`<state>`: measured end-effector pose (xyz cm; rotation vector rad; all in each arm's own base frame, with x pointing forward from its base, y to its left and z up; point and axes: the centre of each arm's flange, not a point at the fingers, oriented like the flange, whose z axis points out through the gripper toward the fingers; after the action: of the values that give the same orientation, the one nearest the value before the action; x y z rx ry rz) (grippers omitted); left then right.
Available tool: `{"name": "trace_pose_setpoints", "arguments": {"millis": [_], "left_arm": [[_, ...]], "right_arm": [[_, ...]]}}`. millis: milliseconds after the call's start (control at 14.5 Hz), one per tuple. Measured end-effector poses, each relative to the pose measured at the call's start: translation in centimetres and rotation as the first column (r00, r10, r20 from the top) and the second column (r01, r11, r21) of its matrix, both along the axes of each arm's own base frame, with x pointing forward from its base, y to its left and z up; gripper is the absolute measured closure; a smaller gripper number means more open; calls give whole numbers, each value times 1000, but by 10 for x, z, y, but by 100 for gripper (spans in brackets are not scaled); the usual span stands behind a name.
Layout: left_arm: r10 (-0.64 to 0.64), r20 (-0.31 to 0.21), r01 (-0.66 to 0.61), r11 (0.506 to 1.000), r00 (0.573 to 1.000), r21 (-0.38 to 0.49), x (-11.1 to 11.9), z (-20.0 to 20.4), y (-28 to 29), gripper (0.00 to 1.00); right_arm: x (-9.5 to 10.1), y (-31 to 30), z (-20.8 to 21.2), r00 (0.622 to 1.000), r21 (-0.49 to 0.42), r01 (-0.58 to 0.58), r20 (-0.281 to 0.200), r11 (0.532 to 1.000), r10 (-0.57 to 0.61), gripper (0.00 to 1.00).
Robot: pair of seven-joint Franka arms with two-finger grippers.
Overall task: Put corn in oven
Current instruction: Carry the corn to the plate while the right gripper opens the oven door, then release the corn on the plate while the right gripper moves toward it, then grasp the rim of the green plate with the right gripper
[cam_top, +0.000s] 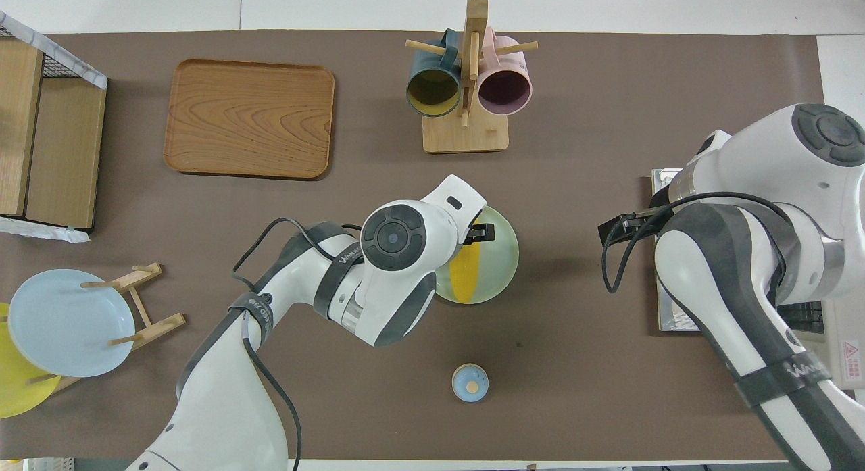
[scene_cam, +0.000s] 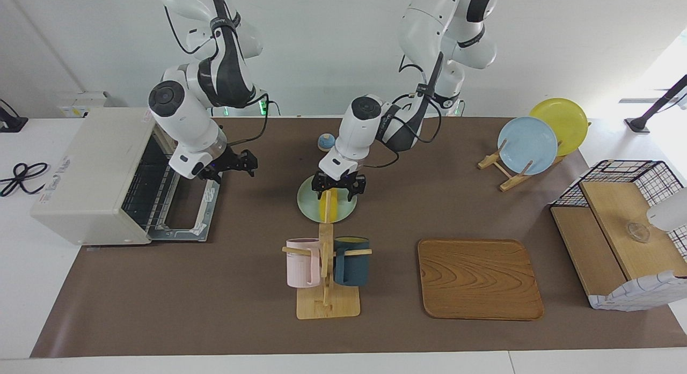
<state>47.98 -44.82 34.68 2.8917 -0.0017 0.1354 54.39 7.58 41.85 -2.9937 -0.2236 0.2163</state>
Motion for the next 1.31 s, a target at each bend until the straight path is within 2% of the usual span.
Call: {"name": "trace_pose_setpoints", "arguments": {"millis": [138,345,552,828,966,1103,1172,1310], "left_arm": [[31,-27,-30,999,999,11,12,47,31,0],[77,-51,-76,997,996,18,18,114,79,0],[94,-48,-93,995,994,22,37,148,128,0],[55,-51,-53,997,997,53,75,187,249,0],[36,-57,-32,998,998,63,82,207,304,0],[17,-54,-12,996,998,93,83,222,344,0],[12,-53,-6,994,999,112,82,229,359,0],[-2,-64,11,992,998,130,74,240,376,0]], "right_arm": [[4,10,14,1000,5,-4,8,1000,4,0],[5,61,41,998,-12,66,6,998,-66,0],[-3,129,60,997,-20,73,34,997,-73,0],[-26,233,68,991,-84,105,94,991,-97,0],[-35,287,48,987,-103,124,117,987,-112,0],[-49,335,10,983,-179,127,152,976,-100,0],[-55,356,-8,980,-200,131,175,971,-96,0],[-65,379,-36,979,-220,113,193,969,-71,0]]}}
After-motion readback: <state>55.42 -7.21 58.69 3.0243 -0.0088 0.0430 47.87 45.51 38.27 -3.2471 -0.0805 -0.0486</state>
